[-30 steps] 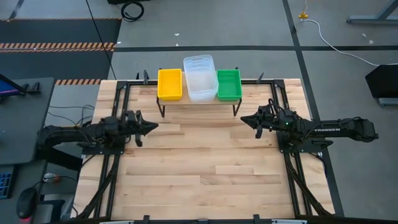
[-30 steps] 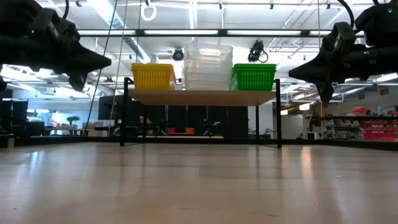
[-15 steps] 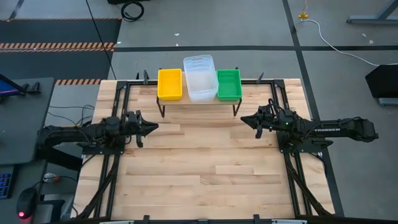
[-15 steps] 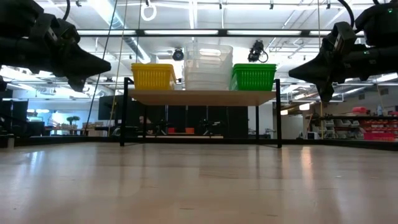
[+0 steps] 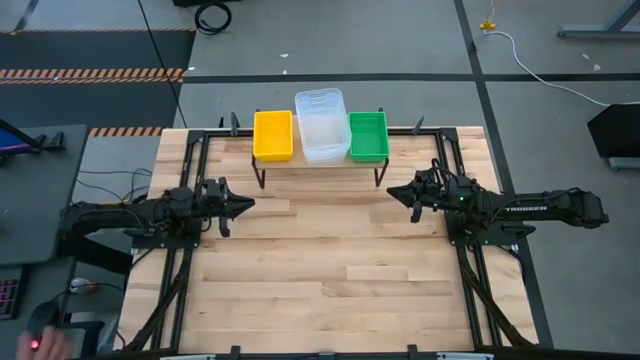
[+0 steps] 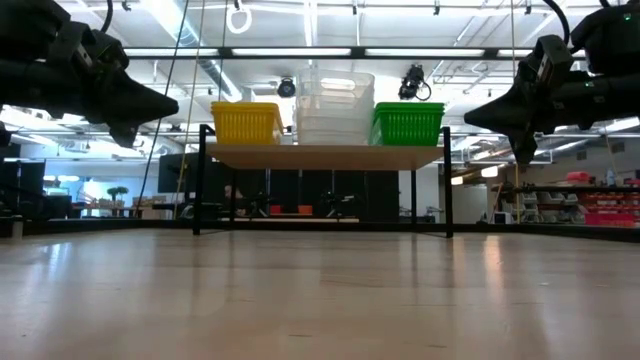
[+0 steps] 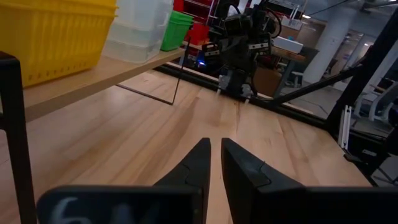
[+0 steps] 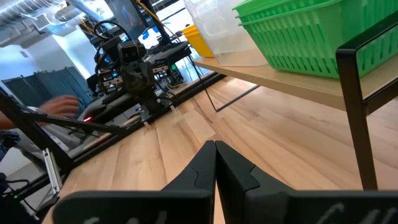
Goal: Stack baskets on shelf by color
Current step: Return to Home Position
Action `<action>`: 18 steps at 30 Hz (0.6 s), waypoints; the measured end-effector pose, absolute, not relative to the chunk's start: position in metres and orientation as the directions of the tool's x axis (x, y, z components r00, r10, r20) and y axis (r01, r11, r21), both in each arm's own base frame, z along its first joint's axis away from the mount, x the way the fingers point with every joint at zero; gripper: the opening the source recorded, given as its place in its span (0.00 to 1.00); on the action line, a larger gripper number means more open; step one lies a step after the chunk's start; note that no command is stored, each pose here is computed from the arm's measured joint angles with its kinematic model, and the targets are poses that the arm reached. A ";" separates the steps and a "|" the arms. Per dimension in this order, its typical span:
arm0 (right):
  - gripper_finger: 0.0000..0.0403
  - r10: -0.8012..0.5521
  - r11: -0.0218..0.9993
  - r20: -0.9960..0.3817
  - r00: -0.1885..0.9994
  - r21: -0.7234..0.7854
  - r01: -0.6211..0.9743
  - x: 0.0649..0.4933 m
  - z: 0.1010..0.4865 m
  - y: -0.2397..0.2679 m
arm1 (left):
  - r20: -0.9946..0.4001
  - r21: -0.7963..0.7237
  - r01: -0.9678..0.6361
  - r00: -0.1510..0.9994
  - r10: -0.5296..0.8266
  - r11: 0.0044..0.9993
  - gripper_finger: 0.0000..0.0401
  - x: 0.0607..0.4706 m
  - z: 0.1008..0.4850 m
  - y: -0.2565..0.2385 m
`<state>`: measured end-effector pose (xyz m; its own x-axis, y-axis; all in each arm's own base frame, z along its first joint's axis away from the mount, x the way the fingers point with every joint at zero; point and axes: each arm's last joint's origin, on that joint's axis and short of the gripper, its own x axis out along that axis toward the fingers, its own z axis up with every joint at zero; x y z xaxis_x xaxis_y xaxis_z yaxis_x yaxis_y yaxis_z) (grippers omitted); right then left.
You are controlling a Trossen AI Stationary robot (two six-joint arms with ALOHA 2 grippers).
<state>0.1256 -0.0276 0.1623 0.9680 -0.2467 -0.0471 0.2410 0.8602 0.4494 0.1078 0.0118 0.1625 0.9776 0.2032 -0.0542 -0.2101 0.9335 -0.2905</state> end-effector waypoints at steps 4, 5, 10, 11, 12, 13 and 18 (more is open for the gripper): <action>0.04 -0.247 0.860 -0.047 0.968 0.449 0.241 0.126 0.162 -0.028 | -0.054 -0.291 -0.210 0.978 0.203 0.934 0.10 0.108 0.162 0.012; 0.04 -0.247 0.860 -0.047 0.968 0.449 0.241 0.126 0.162 -0.028 | -0.054 -0.291 -0.210 0.978 0.203 0.934 0.10 0.108 0.162 0.012; 0.04 -0.247 0.860 -0.047 0.968 0.449 0.241 0.126 0.162 -0.028 | -0.054 -0.291 -0.210 0.978 0.203 0.934 0.09 0.108 0.162 0.012; 0.04 -0.247 0.860 -0.047 0.968 0.449 0.241 0.126 0.162 -0.028 | -0.054 -0.291 -0.210 0.978 0.203 0.934 0.09 0.108 0.162 0.012; 0.04 -0.247 0.860 -0.047 0.968 0.450 0.241 0.126 0.162 -0.028 | -0.054 -0.291 -0.210 0.978 0.203 0.934 0.10 0.108 0.162 0.012; 0.04 -0.246 0.860 -0.047 0.968 0.449 0.241 0.126 0.162 -0.028 | -0.054 -0.291 -0.210 0.978 0.203 0.933 0.10 0.108 0.162 0.012; 0.04 -0.247 0.860 -0.047 0.968 0.449 0.241 0.126 0.162 -0.028 | -0.054 -0.291 -0.210 0.978 0.203 0.933 0.11 0.108 0.162 0.012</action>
<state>0.1256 -0.0276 0.1623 0.9680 -0.2466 -0.0474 0.2411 0.8602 0.4493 0.1078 0.0118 0.1624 0.9777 0.2030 -0.0543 -0.2099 0.9335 -0.2908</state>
